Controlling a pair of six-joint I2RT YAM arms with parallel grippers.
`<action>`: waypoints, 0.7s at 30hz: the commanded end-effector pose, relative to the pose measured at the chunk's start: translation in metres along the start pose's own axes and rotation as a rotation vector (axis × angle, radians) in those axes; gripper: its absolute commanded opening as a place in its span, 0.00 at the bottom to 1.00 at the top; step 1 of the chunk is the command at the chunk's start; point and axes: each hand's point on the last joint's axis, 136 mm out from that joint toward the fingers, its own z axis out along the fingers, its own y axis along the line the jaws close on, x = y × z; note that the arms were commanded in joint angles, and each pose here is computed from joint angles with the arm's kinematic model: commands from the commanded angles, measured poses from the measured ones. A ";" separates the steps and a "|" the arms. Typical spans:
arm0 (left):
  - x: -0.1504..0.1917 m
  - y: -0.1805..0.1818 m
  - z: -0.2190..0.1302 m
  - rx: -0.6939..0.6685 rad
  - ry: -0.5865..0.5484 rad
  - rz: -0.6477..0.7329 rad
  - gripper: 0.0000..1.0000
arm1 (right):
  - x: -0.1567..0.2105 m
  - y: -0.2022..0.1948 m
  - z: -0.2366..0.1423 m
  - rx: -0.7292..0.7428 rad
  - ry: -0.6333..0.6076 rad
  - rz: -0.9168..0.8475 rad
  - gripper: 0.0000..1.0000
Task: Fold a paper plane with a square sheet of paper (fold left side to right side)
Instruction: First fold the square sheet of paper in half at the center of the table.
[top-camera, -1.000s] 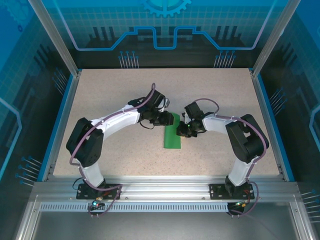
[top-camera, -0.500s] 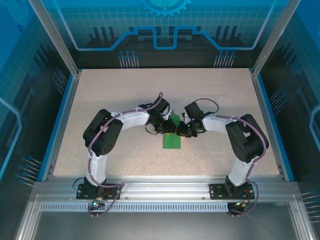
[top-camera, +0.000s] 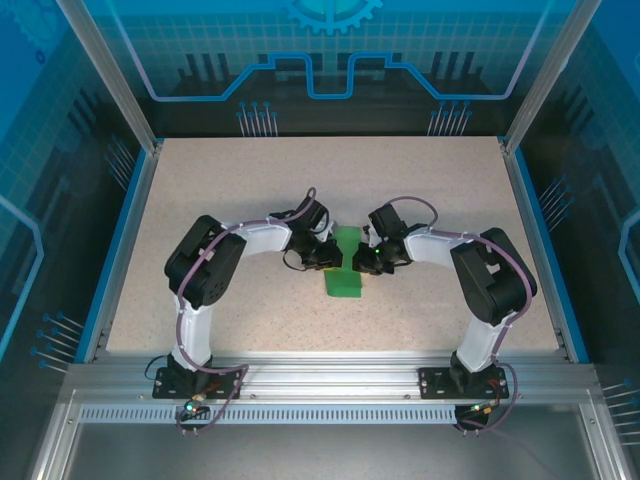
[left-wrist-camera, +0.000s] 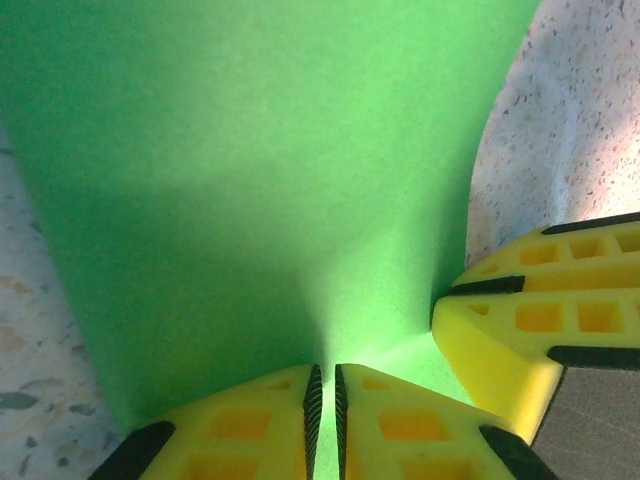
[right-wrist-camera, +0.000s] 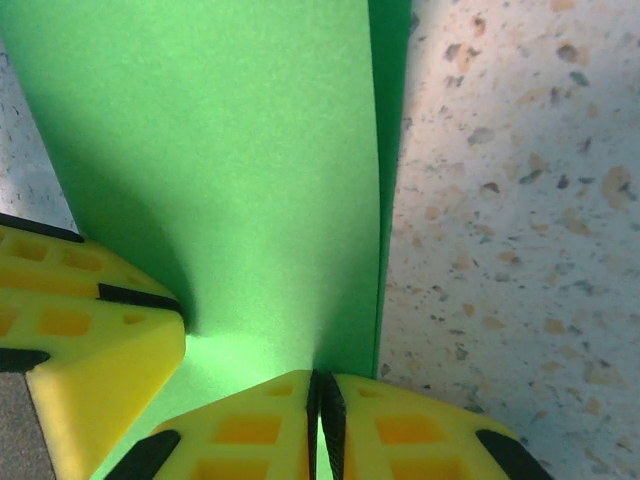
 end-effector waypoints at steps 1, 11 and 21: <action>0.010 0.028 0.002 -0.051 0.023 -0.040 0.16 | 0.052 -0.049 0.023 0.183 0.172 0.038 0.14; 0.014 0.047 -0.017 -0.073 0.006 -0.064 0.17 | 0.054 -0.053 0.022 0.196 0.177 0.045 0.14; -0.001 0.021 -0.043 0.034 -0.076 -0.008 0.16 | 0.053 -0.050 0.022 0.184 0.174 0.042 0.14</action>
